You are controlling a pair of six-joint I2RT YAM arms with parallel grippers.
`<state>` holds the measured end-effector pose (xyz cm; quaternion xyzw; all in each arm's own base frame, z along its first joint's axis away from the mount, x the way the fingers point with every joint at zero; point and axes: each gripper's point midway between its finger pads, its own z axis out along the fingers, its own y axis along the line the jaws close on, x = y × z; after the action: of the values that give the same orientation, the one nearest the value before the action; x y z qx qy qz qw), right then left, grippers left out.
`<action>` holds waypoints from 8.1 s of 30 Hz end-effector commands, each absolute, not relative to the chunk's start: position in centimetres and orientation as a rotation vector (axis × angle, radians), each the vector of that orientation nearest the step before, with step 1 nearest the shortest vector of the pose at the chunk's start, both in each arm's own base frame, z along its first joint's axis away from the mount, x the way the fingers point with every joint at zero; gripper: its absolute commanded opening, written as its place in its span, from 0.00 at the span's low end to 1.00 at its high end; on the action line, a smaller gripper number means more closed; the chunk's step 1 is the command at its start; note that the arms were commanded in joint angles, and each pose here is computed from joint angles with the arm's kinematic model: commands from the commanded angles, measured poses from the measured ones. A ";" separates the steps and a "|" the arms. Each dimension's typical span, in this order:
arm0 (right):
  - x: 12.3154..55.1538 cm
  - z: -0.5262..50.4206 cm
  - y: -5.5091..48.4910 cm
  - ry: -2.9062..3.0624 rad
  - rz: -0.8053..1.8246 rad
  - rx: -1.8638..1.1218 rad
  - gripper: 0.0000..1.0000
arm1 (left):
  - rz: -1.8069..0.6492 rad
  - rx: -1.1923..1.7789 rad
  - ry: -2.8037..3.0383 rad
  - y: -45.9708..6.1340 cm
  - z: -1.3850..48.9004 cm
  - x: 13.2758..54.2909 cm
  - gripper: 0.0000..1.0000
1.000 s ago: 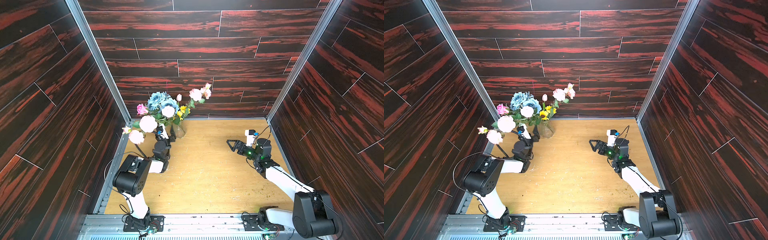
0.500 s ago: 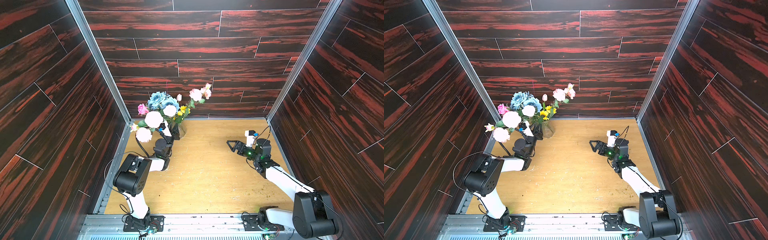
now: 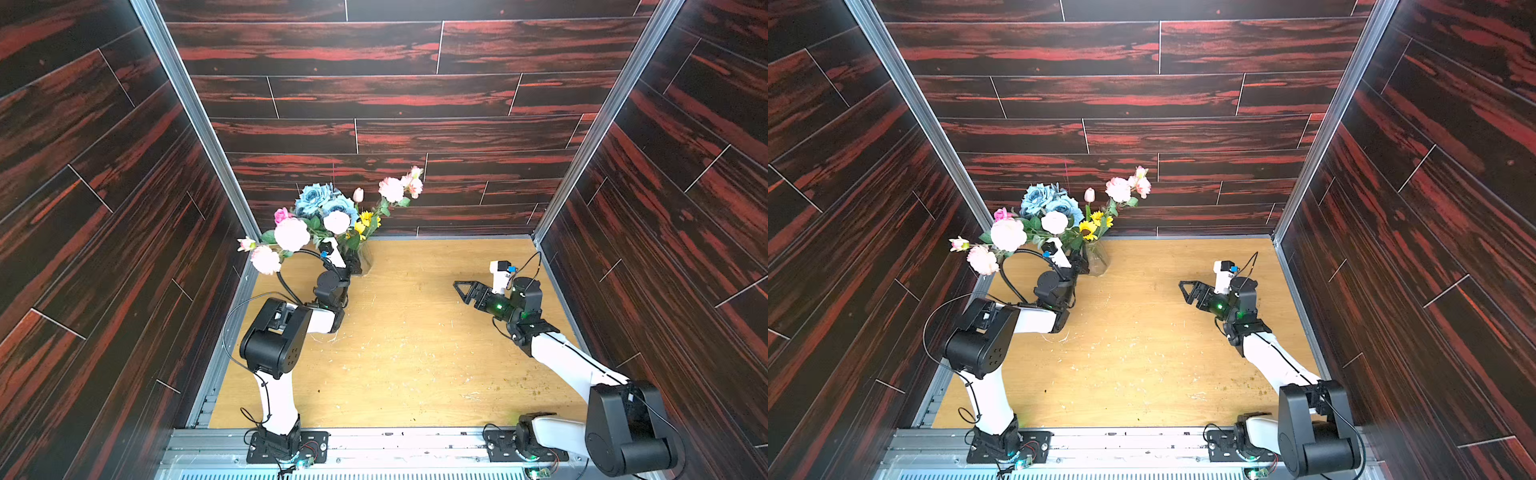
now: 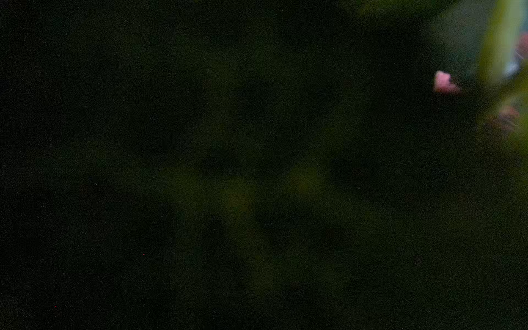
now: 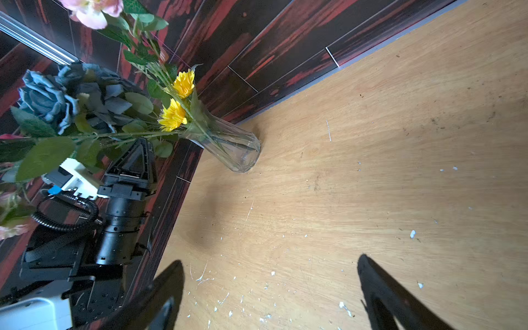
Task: Pick out pink flowers from the vase
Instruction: Pick up the flower from the vase, then place the flower at the center of the board.
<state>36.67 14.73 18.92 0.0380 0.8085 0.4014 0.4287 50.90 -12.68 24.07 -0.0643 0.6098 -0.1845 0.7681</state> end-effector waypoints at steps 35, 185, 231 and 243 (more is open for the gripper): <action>37.0 19.2 14.9 2.017 1.003 0.087 0.96 | -0.436 -0.139 1.255 -11.1 31.6 49.4 0.08; 29.2 24.7 24.7 1.659 0.905 -0.521 0.20 | -1.056 1.081 1.705 -38.0 29.8 31.2 0.00; 34.6 16.4 10.2 2.449 0.050 0.075 0.00 | -0.812 0.469 1.746 -32.2 26.3 36.3 1.00; 35.6 7.0 7.0 2.649 0.280 0.311 0.00 | -0.626 0.183 1.757 -27.9 25.4 38.6 1.00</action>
<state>35.36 5.98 8.17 0.1084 0.9627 0.0570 0.2413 38.50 -29.16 23.43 0.1221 0.7748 -0.2667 0.5600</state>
